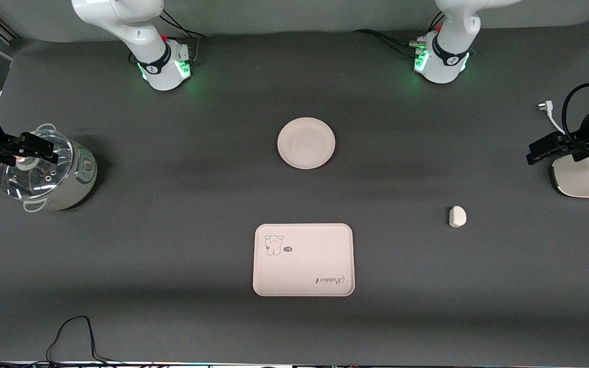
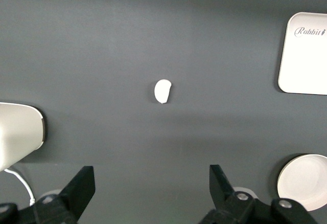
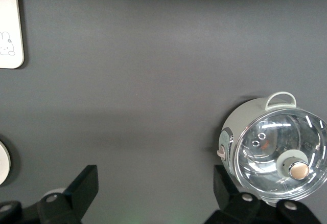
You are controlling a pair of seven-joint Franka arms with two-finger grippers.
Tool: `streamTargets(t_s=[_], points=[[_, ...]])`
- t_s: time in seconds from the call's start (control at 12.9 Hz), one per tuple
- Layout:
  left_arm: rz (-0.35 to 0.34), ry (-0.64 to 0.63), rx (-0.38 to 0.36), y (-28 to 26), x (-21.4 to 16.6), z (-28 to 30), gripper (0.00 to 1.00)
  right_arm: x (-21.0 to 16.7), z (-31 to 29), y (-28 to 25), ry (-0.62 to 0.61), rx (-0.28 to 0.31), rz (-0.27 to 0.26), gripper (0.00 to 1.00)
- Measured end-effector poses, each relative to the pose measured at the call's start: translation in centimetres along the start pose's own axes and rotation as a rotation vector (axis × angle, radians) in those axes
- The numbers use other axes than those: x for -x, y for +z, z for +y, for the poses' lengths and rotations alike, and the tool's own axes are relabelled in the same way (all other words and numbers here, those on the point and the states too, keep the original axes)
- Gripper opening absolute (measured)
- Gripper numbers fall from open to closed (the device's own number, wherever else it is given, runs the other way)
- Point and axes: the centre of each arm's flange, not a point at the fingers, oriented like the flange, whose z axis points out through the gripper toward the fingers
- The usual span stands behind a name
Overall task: Place bun in plate and plate on tray
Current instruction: 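Reach the left gripper down toward the small white bun, then close the left gripper on the white bun and lift it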
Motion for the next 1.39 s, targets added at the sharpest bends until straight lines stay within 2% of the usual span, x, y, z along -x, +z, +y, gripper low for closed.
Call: streamTargets(t_s=[0.23, 0.39, 0.62, 0.77, 1.08, 1.24, 1.39], points=[[0.000, 0.056, -0.011, 0.0, 0.0, 0.0, 1.00, 0.0, 0.0, 0.0, 0.000, 0.000, 0.000, 1.00], [-0.002, 0.072, -0.046, 0.2, 0.0, 0.1, 1.00, 0.0, 0.0, 0.0, 0.000, 0.000, 0.000, 1.00], [-0.058, 0.093, -0.068, 3.5, -1.0, 0.5, 1.00, 0.0, 0.0, 0.0, 0.000, 0.000, 0.000, 1.00], [-0.080, 0.115, -0.086, 9.0, -3.8, 1.0, 1.00, 0.0, 0.0, 0.0, 0.000, 0.000, -0.001, 1.00], [-0.105, 0.134, -0.060, 23.9, -9.0, 1.8, 0.94, 0.0, 0.0, 0.0, 0.000, 0.000, -0.001, 1.00], [-0.098, 0.138, -0.048, 29.9, -9.5, 2.1, 0.96, 0.0, 0.0, 0.0, 0.000, 0.000, -0.001, 1.00], [-0.053, 0.143, -0.037, 34.3, -8.5, 2.1, 0.97, 0.0, 0.0, 0.0, 0.000, 0.000, -0.001, 1.00]])
